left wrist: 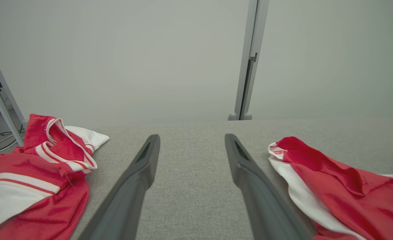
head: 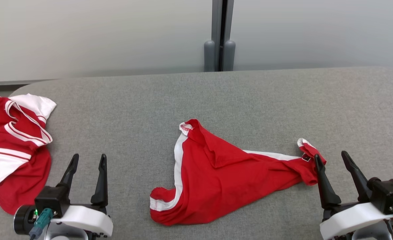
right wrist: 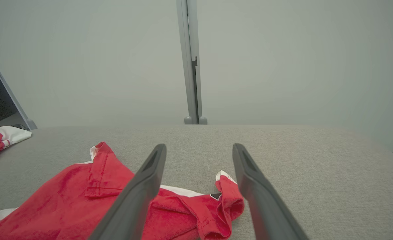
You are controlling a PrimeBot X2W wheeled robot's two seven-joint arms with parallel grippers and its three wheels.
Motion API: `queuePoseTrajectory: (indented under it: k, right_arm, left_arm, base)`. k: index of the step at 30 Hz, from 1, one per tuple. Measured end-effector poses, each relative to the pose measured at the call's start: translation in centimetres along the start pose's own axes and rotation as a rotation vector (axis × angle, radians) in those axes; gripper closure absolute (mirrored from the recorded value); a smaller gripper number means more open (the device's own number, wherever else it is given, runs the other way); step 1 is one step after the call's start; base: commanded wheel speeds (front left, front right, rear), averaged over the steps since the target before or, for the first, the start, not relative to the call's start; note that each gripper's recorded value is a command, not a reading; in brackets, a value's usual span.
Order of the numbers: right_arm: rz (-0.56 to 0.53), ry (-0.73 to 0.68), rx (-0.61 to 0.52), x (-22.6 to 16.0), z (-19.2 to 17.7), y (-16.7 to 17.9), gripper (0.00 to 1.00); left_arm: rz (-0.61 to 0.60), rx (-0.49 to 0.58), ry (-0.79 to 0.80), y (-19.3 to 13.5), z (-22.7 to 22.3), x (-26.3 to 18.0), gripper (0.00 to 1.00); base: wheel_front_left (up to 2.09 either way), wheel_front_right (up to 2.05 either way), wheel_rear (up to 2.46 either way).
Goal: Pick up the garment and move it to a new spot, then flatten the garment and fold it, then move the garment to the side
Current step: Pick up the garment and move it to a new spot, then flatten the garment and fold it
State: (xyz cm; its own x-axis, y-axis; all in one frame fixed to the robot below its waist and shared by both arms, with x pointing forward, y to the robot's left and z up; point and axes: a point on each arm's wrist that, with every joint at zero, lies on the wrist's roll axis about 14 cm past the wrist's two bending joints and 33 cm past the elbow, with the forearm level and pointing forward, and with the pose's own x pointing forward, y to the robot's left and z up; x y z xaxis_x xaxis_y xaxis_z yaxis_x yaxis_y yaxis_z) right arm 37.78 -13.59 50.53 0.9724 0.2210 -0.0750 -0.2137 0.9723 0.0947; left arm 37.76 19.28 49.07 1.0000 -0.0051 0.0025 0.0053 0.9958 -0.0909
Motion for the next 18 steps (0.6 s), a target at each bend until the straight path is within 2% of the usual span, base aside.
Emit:
queuePoseTrajectory:
  k: [18]
  right_arm:
    - [-0.016, 0.011, -0.007, -1.5, 0.1, -0.2, 0.0]
  left_arm:
    - [-0.015, 0.007, 0.028, -0.3, -0.6, -1.1, 0.0]
  base:
    - [0.0, 0.0, 0.0]
